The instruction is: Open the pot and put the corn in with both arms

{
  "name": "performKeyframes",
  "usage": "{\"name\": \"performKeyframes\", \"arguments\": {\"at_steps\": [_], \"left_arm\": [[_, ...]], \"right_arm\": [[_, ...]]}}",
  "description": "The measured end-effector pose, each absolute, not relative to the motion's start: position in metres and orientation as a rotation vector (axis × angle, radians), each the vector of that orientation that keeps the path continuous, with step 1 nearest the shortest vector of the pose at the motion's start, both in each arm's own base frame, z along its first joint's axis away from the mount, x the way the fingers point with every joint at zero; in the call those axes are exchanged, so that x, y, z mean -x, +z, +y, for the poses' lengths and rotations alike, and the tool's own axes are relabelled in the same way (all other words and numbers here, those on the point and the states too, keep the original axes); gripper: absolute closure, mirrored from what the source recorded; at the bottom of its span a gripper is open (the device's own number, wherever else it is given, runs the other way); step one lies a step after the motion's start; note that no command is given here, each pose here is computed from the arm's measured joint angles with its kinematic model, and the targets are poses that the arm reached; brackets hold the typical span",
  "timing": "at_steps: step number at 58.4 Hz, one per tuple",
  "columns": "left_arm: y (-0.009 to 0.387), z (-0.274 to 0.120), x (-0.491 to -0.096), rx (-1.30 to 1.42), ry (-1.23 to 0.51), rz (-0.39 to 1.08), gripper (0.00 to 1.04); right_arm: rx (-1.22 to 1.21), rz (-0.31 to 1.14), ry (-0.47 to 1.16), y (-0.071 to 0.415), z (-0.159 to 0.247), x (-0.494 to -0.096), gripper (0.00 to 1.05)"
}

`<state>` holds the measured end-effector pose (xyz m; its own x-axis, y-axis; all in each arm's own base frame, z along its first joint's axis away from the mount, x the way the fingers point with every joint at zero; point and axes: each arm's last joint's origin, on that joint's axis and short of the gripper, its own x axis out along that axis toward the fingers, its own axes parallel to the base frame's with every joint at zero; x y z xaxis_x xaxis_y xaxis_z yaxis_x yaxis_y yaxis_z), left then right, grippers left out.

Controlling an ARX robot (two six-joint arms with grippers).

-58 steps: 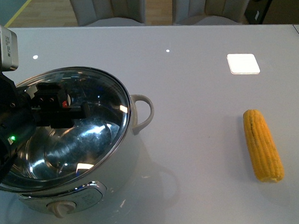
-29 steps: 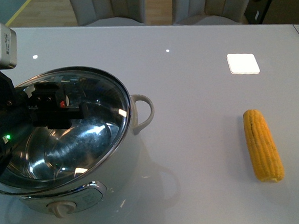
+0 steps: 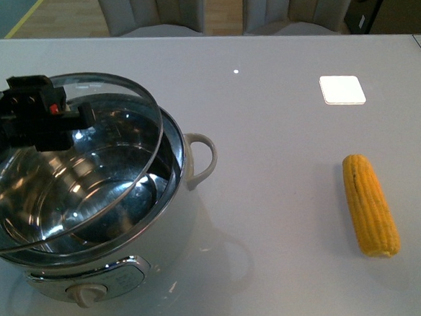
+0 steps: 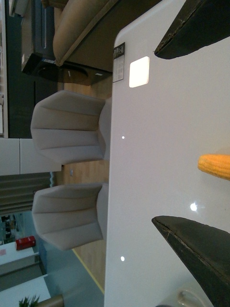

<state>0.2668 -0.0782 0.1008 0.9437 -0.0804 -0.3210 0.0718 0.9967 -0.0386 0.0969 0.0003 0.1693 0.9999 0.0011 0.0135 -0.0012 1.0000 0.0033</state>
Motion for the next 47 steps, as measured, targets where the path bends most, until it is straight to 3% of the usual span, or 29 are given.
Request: {"name": "performKeyframes", "arguments": {"at_steps": [15, 47], "left_arm": [[0.121, -0.063, -0.275, 0.043, -0.043, 0.271, 0.62], [0.127, 0.061, -0.277, 0.059, 0.275, 0.247, 0.62]], "right_arm": [[-0.003, -0.014, 0.001, 0.169, 0.000, -0.097, 0.09], [-0.003, -0.014, 0.001, 0.169, 0.000, -0.097, 0.09]]}}
